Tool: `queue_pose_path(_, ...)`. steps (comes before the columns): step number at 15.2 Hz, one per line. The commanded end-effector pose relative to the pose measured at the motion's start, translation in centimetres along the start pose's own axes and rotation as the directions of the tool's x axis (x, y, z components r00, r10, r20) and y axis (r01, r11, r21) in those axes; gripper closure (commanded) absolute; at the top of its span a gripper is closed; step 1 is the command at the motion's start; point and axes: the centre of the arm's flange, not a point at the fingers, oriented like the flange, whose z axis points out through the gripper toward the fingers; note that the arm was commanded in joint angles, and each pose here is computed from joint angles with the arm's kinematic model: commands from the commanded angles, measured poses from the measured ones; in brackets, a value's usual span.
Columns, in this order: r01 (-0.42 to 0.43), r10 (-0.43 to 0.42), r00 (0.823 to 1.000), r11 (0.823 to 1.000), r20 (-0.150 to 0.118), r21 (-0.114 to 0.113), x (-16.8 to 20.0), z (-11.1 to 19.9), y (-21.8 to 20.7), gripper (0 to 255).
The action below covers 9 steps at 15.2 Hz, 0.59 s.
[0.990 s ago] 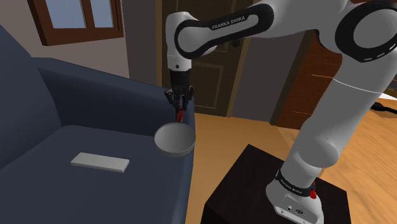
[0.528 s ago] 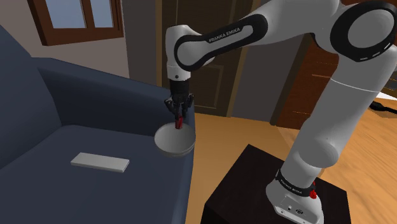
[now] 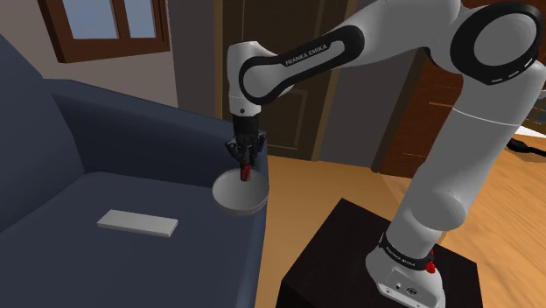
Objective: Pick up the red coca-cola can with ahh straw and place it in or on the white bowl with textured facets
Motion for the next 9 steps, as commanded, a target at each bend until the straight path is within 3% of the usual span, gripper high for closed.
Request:
queue_pose_path(1,0.000,0.000,1.000,1.000,0.003,-0.001,0.0,0.2,0.0,255)
queue_pose_path(2,0.000,0.000,1.000,1.000,0.003,-0.001,0.0,0.2,0.0,255)
queue_pose_path(3,0.000,0.000,1.000,1.000,0.003,-0.001,0.0,0.2,0.0,0)
queue_pose_path(8,0.000,0.000,1.000,1.000,0.003,-0.001,0.0,0.2,0.0,0)
queue_pose_path(9,0.000,0.000,1.000,1.000,0.003,-0.001,0.0,-1.1,0.0,0)
